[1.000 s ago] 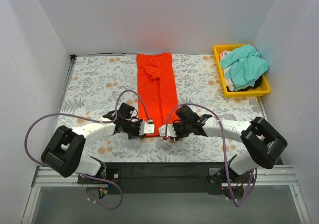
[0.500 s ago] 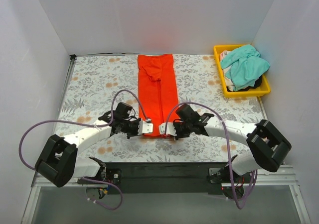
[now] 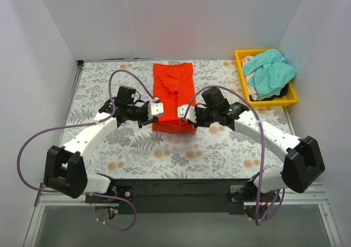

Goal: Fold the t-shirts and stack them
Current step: Fold the tshirt

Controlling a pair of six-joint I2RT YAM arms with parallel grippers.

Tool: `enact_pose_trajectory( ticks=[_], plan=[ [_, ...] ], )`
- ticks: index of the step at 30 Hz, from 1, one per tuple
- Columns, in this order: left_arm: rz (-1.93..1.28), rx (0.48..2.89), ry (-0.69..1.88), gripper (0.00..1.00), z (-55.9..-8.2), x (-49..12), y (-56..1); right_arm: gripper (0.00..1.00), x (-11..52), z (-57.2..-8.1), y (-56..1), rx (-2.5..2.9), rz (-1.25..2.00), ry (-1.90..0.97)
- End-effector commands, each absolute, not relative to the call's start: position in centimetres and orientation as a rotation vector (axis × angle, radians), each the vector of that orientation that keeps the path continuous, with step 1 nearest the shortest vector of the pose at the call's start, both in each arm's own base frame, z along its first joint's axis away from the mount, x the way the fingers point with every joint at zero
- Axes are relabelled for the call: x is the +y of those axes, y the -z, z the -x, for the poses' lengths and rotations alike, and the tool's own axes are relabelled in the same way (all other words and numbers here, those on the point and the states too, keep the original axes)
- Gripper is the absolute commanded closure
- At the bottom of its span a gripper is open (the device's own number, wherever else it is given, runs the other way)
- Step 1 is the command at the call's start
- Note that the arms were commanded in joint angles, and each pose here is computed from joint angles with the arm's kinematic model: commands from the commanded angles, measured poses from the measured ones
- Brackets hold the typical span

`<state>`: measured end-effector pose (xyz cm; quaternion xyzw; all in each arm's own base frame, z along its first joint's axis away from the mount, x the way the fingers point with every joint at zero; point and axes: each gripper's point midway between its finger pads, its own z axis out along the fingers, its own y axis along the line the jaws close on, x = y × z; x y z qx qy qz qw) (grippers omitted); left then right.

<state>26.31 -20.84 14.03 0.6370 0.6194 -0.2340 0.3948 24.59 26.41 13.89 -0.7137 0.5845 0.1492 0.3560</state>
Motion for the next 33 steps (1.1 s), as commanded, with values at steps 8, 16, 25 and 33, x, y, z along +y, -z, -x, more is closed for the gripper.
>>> enact_pose_trajectory(
  ticks=[8,16,25,33],
  plan=[
    [-1.491,1.576,0.547,1.00,-37.5,-20.2,-14.8,0.99,28.1,-35.3,-16.4,1.419,1.850,-0.294],
    [-1.472,1.573,0.497,1.00,-43.1,-20.1,-13.7,0.99,28.6,-40.3,-14.0,1.436,1.864,-0.276],
    [-1.461,1.589,0.432,1.00,-46.9,-19.7,-11.3,0.99,29.2,-44.8,-12.5,1.409,1.881,-0.234],
    [-1.443,1.632,0.393,1.00,-48.8,-19.4,-8.3,0.99,29.0,-47.0,-8.7,1.459,1.914,-0.206]
  ],
)
